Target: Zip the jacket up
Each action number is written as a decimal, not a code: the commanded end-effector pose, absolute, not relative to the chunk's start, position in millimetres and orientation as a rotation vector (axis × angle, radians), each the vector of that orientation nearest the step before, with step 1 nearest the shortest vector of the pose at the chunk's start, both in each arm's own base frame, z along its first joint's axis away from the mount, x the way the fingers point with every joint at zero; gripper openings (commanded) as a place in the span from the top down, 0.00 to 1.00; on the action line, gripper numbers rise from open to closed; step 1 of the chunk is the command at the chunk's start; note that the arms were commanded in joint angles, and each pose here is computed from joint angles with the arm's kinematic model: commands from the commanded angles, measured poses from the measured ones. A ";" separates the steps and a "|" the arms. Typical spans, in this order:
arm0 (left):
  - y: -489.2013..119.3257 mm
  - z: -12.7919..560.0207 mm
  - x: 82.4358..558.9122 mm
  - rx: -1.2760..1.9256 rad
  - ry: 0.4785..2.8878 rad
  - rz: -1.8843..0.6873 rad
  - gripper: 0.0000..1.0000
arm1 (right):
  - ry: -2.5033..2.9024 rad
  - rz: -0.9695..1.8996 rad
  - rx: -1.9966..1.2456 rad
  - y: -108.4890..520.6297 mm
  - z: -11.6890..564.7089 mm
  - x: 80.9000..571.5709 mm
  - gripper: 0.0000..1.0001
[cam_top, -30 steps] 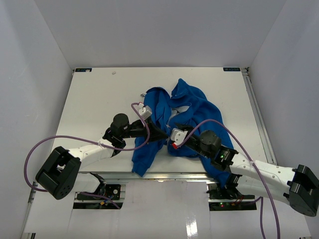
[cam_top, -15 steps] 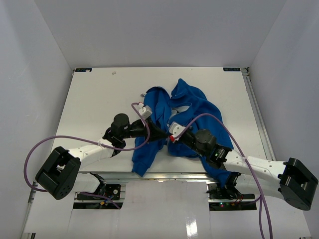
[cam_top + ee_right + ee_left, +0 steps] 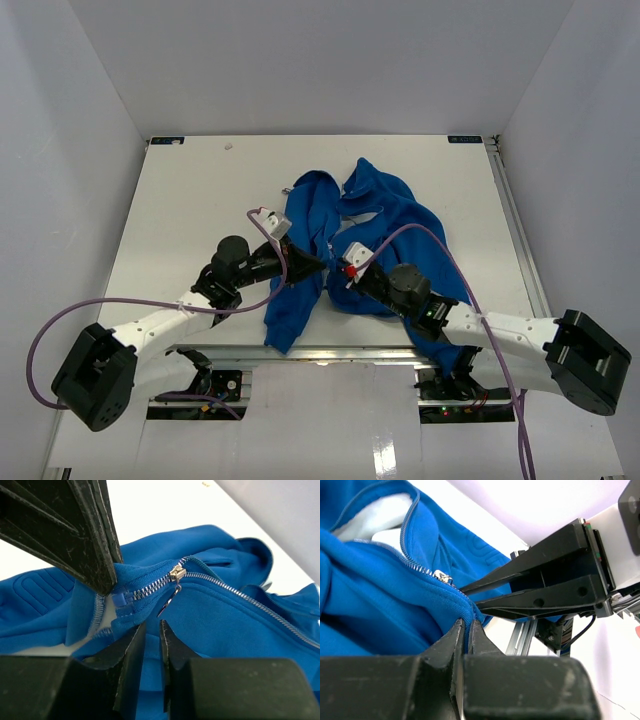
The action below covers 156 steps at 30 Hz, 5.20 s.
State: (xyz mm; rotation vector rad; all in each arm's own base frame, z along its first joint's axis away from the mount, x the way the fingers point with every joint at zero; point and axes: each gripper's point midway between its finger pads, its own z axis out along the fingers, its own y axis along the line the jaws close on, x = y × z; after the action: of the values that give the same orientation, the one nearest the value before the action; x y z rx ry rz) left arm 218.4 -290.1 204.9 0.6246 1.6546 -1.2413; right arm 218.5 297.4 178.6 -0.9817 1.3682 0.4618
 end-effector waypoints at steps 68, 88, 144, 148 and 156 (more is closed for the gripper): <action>-279.1 179.1 208.3 0.565 1.782 -1.257 1.00 | 1.256 0.088 -0.873 277.7 227.9 288.3 0.92; -263.4 218.2 180.4 0.542 1.669 -1.315 1.00 | 1.347 -0.071 -0.869 254.4 240.8 368.8 0.92; -131.7 330.4 259.9 -0.125 1.362 -0.621 1.00 | 1.634 0.010 -0.505 105.5 151.9 577.4 0.92; -133.4 312.2 264.8 -0.125 1.383 -0.604 1.00 | 1.663 -0.022 -0.590 117.2 129.7 586.8 0.92; -108.8 323.9 256.2 -0.179 1.332 -0.536 1.00 | 1.667 -0.193 -0.581 106.5 121.3 610.3 0.92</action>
State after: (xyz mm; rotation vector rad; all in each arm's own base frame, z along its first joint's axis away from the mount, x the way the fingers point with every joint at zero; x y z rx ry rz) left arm 262.8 -146.6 258.0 -0.0396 1.5560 -0.5816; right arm 561.1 206.4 107.8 -0.7905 1.6192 0.2431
